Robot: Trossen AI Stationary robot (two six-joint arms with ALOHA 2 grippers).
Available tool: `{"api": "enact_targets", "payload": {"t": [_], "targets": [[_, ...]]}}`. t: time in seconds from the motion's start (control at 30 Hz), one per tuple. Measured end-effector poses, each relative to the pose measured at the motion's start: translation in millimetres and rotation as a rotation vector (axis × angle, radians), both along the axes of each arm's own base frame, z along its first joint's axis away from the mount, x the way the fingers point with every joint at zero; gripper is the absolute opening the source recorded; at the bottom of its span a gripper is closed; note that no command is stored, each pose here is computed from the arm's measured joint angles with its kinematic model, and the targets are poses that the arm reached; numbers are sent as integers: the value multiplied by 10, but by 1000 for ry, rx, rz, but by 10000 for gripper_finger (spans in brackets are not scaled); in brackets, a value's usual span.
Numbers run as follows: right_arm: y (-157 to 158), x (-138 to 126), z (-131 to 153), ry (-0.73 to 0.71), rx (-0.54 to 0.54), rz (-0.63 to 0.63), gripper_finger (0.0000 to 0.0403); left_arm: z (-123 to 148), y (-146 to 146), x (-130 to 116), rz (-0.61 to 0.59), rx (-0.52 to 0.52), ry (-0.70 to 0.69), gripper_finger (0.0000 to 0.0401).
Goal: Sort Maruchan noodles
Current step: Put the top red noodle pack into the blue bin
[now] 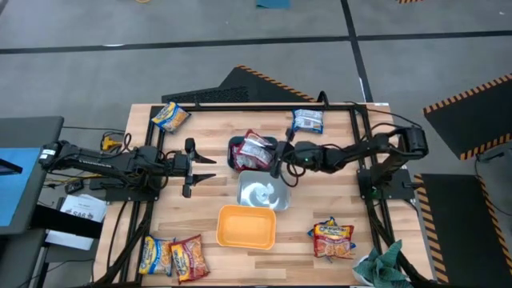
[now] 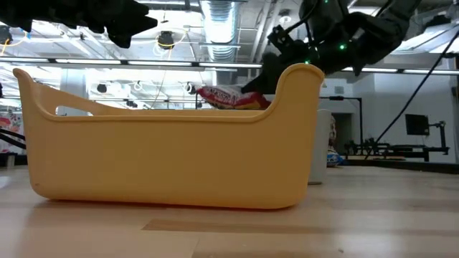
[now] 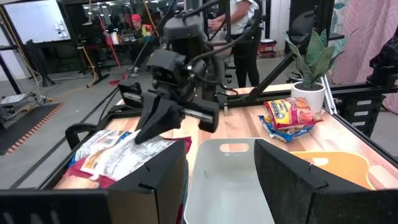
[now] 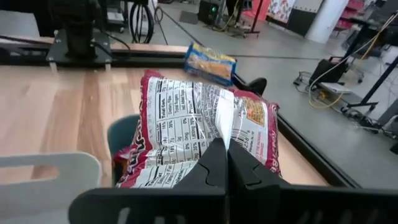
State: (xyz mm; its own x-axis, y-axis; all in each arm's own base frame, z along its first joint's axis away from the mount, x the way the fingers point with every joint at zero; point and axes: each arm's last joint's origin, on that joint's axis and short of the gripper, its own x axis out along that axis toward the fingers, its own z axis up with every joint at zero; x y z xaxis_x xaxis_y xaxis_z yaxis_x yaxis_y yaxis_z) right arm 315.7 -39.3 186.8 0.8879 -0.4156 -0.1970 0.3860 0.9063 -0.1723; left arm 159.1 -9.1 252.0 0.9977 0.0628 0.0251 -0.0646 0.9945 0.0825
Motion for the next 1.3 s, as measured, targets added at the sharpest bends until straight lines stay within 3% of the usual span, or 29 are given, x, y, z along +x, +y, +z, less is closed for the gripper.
{"api": "enact_targets", "payload": {"t": [0.27,0.67,0.9,1.3], "targets": [[-83,-14,-29,7,60,8,29,0,12,-1,42,1,0,180],[20,-4,-38,18,64,38,142,-6,14,-1,49,10,7,180],[35,-83,150,-14,59,39,206,-38,21,-2,75,41,44,180],[184,-445,495,60,140,51,219,-57,19,-2,68,30,62,180]]}}
